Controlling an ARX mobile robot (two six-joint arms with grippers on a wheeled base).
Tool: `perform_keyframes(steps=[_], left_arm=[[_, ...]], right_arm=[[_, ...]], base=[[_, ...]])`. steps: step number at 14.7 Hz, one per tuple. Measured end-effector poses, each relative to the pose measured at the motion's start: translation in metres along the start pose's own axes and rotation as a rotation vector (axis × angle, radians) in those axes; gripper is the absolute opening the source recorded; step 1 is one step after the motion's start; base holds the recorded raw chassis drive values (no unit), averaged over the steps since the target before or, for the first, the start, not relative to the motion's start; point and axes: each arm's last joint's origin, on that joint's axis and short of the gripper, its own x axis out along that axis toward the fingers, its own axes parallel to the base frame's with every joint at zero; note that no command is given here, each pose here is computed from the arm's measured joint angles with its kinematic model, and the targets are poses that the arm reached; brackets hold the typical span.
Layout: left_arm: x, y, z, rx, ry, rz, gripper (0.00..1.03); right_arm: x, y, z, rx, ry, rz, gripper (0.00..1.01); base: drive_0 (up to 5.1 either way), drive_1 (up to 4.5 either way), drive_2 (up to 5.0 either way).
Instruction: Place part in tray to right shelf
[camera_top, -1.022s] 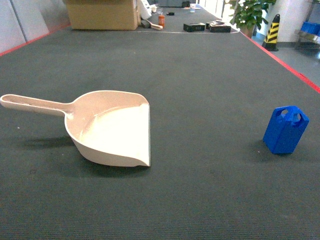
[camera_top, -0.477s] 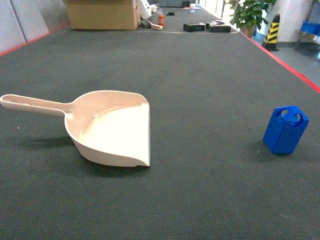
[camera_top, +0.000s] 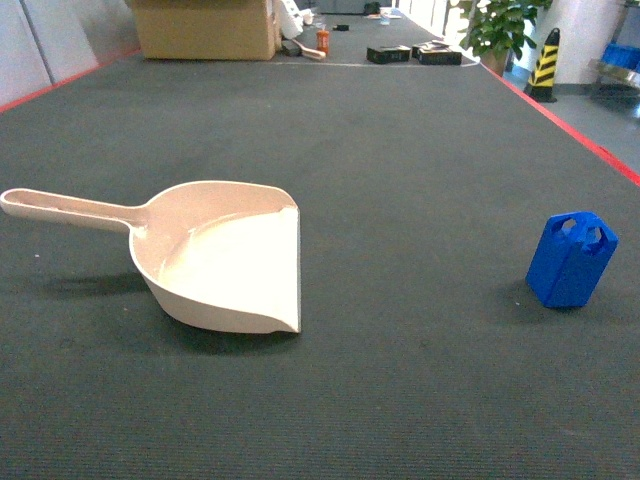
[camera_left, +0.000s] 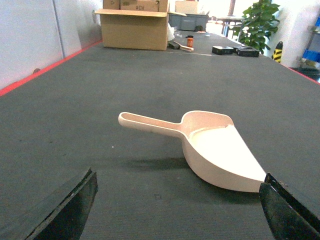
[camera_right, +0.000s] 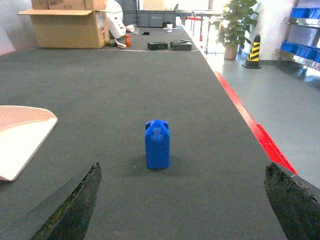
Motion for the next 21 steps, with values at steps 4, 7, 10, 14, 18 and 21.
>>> perform_keyframes(steps=[4,7,10,14,18,21], left_arm=[[0.0,0.0,0.0,0.0,0.0,0.0,0.98],[0.0,0.0,0.0,0.0,0.0,0.0,0.98],[0.004,-0.002,-0.005,-0.095,0.141,-0.028,0.98],[0.044,0.002,0.014,-0.517,0.145,-0.09,0.98],[0.122,0.015,0.005,-0.892,0.215,-0.017,0.98],[0.176,0.023,-0.029,-1.01,0.343,0.092,0.98]], right_arm=[[0.0,0.0,0.0,0.0,0.0,0.0,0.98],[0.0,0.0,0.0,0.0,0.0,0.0,0.98],[0.0,0.0,0.0,0.0,0.0,0.0,0.98],[0.0,0.0,0.0,0.0,0.0,0.0,0.98],[0.0,0.0,0.0,0.0,0.0,0.0,0.98],[0.0,0.0,0.0,0.0,0.0,0.0,0.98]], base=[[0.0,0.0,0.0],[0.0,0.0,0.0],[0.0,0.0,0.0],[0.0,0.0,0.0],[0.0,0.0,0.0],[0.0,0.0,0.0]])
